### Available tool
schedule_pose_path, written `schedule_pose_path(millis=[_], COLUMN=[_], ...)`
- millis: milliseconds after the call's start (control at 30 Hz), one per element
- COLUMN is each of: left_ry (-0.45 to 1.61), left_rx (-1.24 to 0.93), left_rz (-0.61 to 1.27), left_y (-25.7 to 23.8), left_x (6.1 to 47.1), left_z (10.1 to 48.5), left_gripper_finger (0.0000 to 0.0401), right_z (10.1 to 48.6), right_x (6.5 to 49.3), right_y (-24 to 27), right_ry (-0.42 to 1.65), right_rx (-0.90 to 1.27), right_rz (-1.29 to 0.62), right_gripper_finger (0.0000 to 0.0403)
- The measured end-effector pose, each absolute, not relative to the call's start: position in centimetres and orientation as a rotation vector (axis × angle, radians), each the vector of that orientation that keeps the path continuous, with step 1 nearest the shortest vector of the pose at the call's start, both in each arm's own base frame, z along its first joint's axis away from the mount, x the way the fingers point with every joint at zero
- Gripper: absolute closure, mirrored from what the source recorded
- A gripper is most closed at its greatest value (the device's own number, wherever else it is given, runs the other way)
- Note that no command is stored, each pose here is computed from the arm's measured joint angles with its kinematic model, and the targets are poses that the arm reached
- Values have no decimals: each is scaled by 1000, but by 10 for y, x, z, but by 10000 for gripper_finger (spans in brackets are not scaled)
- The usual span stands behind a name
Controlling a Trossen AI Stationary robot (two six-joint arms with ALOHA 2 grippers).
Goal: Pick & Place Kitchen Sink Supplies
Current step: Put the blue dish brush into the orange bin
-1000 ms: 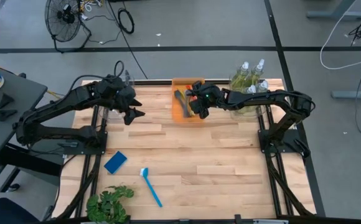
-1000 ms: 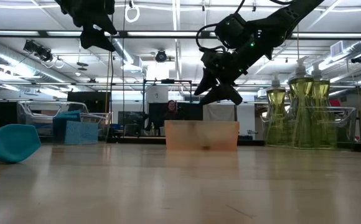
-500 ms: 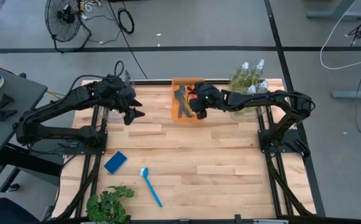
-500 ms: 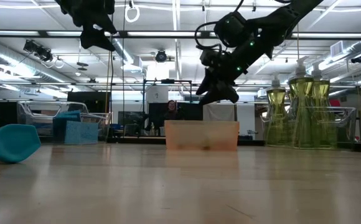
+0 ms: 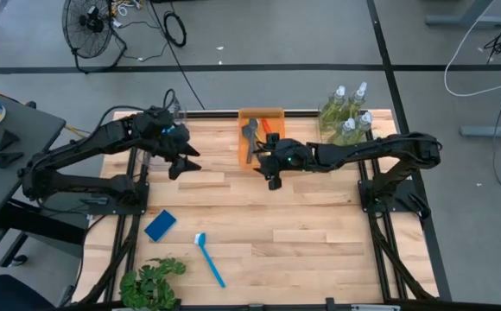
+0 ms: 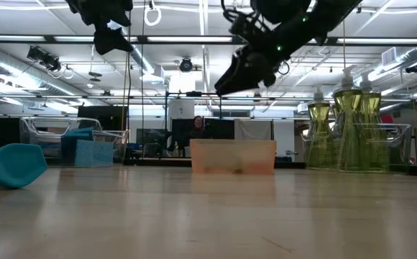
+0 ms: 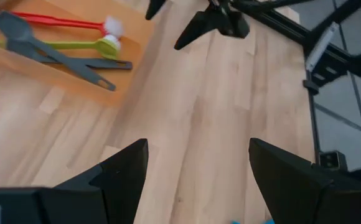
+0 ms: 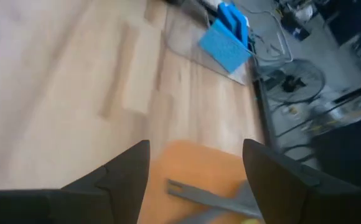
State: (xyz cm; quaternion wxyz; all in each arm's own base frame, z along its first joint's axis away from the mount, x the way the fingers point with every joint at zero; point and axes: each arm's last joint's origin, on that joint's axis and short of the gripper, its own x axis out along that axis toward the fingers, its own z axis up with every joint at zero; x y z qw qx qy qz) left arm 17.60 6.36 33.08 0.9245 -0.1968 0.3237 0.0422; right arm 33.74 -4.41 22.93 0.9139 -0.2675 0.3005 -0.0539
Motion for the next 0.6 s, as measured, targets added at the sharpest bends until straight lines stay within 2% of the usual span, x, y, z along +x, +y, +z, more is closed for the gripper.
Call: schedule_pose_path(millis=[300, 600], left_ry=[661, 655], left_rx=[-373, -114], left_rz=[-32, -266], left_y=[41, 9], left_x=[184, 189], left_z=[333, 334], left_gripper_finger=[117, 117], right_z=[247, 247], right_x=[333, 333], right_y=[-9, 12], right_ry=[505, 499], right_rx=[-141, -112], right_rz=[-147, -96], right_gripper_finger=[144, 144])
